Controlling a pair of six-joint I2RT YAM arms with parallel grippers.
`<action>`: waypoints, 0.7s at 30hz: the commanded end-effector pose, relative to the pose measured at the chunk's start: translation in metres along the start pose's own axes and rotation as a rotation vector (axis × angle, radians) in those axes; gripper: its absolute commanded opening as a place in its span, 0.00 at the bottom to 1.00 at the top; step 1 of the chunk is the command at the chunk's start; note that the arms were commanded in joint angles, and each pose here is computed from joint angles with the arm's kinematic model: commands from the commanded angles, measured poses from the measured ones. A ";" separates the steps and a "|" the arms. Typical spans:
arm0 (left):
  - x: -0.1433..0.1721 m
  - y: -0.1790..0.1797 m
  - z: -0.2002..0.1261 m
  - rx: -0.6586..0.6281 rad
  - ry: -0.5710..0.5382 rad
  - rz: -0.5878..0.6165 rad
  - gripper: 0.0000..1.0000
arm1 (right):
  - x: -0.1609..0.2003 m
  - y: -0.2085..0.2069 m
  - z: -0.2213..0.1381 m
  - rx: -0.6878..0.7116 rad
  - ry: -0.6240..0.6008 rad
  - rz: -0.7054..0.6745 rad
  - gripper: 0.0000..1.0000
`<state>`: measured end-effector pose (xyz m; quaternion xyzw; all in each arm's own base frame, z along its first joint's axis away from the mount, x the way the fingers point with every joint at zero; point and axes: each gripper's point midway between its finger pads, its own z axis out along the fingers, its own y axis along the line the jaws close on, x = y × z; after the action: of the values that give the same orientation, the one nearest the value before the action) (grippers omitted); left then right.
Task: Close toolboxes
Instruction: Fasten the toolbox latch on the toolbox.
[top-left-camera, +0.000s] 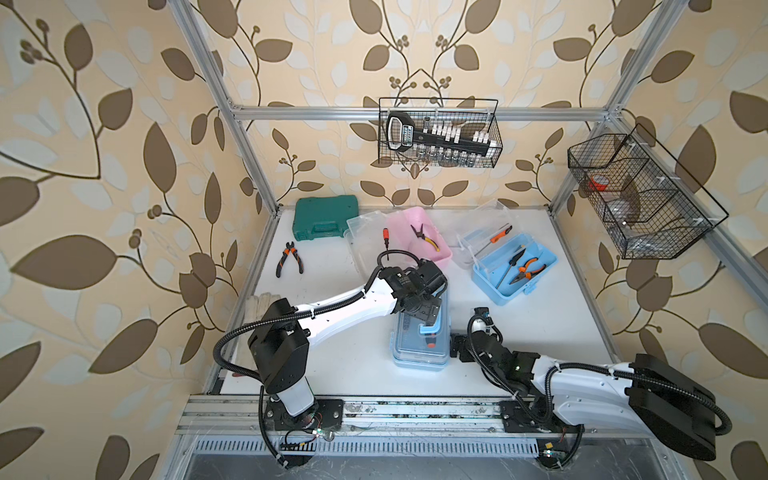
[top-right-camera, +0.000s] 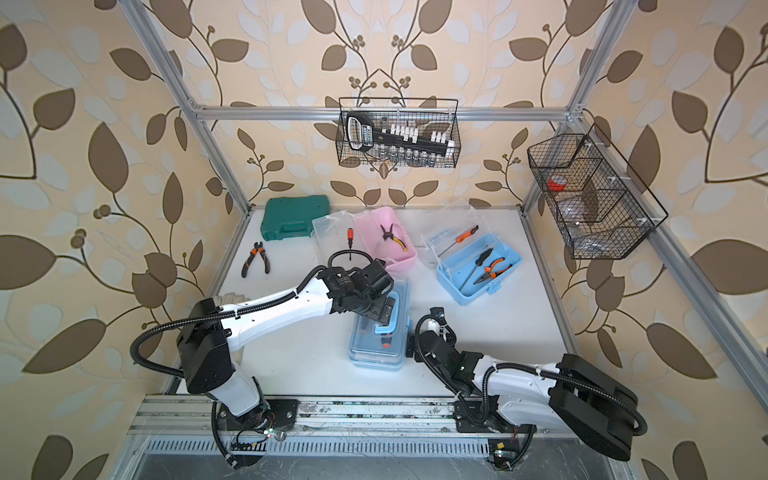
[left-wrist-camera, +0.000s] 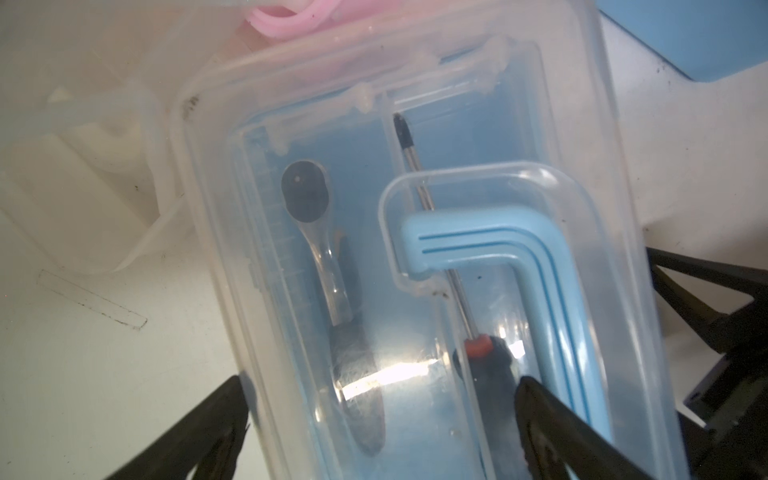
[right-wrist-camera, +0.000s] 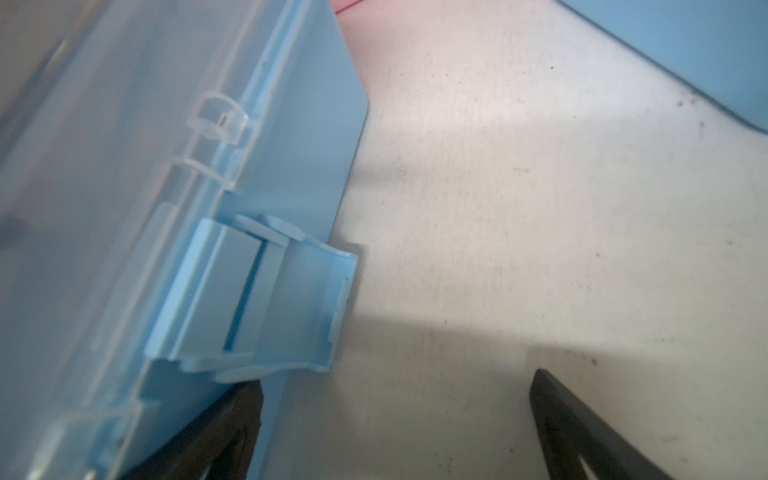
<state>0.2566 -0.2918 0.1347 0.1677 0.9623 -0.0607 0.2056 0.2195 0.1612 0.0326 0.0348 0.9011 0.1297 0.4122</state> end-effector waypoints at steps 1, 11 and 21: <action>0.019 0.010 0.010 -0.032 0.074 0.027 0.99 | -0.033 -0.003 -0.003 0.059 -0.141 0.054 0.98; 0.021 0.009 0.015 -0.034 0.089 0.022 0.99 | -0.042 -0.003 -0.012 0.051 -0.151 0.037 0.98; 0.031 0.015 0.019 -0.052 0.106 0.015 0.99 | -0.020 0.010 -0.009 -0.165 0.157 0.248 0.99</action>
<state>0.2563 -0.2922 0.1325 0.1657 0.9626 -0.0629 0.2049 0.2419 0.1450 0.0588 0.1167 0.8943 0.1907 0.3876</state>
